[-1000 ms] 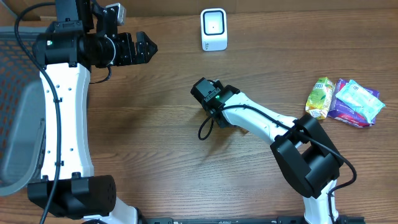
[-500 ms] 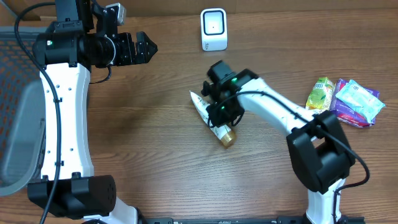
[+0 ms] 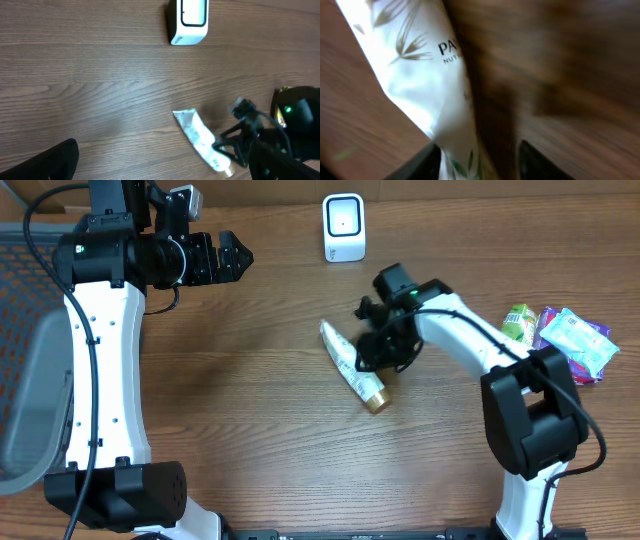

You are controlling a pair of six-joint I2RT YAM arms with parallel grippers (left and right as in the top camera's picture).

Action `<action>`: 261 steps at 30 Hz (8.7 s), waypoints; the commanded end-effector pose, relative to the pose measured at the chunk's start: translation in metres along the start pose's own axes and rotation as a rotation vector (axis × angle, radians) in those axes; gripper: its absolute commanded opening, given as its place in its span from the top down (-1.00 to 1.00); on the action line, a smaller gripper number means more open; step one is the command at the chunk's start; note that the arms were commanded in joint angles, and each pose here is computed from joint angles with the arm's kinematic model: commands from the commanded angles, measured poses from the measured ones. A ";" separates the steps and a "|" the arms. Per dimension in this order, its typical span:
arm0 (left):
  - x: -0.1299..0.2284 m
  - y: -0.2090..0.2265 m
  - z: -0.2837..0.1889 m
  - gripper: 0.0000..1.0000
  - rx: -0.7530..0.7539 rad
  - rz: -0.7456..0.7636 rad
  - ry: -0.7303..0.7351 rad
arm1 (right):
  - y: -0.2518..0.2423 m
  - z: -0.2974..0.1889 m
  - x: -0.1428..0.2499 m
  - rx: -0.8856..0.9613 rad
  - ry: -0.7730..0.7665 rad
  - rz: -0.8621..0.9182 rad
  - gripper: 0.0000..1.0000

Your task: Scan the item barcode

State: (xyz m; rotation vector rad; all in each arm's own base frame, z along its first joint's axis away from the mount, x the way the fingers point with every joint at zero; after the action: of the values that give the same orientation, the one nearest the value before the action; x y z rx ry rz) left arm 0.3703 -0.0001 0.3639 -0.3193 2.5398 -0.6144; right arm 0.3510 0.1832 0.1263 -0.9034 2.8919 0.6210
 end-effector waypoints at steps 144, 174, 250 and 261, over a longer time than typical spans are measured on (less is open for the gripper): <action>0.001 -0.004 0.003 -0.99 0.005 0.004 0.007 | -0.003 0.084 0.008 -0.006 -0.506 0.693 0.36; 0.001 -0.004 0.003 -0.99 0.005 0.004 0.007 | 0.014 0.088 -0.018 0.188 -0.744 0.834 -1.00; 0.001 -0.004 0.003 -0.99 0.006 0.004 0.007 | -0.003 0.043 0.075 -0.365 -0.064 0.429 -0.21; 0.001 -0.004 0.003 -0.99 0.005 0.004 0.007 | -0.005 0.040 0.054 -0.392 -0.201 0.349 0.89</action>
State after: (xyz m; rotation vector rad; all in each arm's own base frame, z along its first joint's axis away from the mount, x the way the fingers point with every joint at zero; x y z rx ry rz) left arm 0.3703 -0.0001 0.3639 -0.3193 2.5398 -0.6144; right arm 0.3029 0.1669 0.0816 -0.3538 2.8008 1.3278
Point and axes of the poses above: each gripper's point midway between its finger pads, its own z axis out along the fingers, its own y axis along the line the jaws close on, x = y × z, the point moved 10 cm from there along -z, back along the fingers, and after that the axes turned 14 degrees about -z, right-handed, at the moved point
